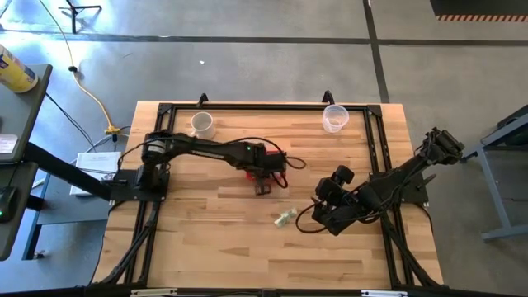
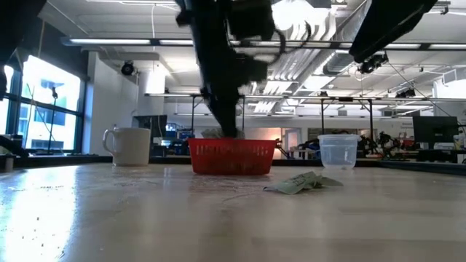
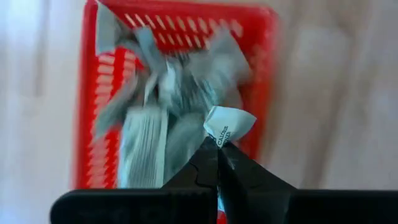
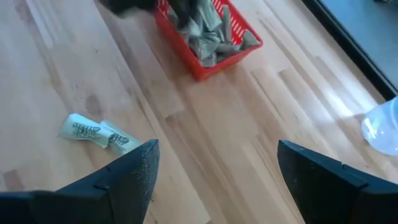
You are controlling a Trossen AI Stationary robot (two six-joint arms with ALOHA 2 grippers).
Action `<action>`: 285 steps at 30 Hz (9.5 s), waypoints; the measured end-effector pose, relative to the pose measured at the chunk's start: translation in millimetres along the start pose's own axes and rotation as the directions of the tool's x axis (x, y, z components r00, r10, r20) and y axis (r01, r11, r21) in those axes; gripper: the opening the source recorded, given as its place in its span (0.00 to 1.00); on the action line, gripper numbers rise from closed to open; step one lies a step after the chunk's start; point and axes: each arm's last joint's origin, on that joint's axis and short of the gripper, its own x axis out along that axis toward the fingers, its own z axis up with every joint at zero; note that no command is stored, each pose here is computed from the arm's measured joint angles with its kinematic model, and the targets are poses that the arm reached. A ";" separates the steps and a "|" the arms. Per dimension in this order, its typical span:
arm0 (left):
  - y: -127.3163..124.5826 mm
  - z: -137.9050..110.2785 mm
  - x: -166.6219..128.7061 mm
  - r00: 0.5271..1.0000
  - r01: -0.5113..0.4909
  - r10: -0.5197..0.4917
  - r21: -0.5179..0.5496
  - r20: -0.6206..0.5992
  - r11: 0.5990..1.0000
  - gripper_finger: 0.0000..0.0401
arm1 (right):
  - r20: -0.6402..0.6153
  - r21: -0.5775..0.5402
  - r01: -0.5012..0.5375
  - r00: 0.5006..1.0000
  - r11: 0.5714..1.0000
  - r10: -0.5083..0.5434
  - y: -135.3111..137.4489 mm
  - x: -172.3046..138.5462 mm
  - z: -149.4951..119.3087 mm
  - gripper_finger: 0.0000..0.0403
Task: Pick and place items into bin
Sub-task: Put the stevia packet into the red bin, then return to Home Position
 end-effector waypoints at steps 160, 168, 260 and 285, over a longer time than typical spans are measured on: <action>-69.3 -53.0 30.9 0.886 0.221 -0.330 0.330 0.325 0.918 0.73 | -0.070 -0.012 -0.420 0.906 0.907 0.418 -25.0 13.1 105.1 0.85; -74.0 -51.7 41.4 0.900 0.187 -0.323 0.410 0.292 0.893 0.55 | -0.115 -0.004 -0.495 0.863 0.869 0.492 -22.8 11.9 103.7 0.85; -52.6 -155.3 -230.5 0.657 0.366 -0.182 -0.099 0.732 0.925 0.95 | 0.158 -0.233 -0.655 0.704 0.719 0.692 -19.3 5.2 139.2 0.85; 65.0 -268.5 -169.7 0.437 0.529 -0.104 -0.162 0.894 0.833 0.93 | 0.662 0.117 -0.620 0.631 0.776 0.405 -156.3 16.2 -57.0 0.85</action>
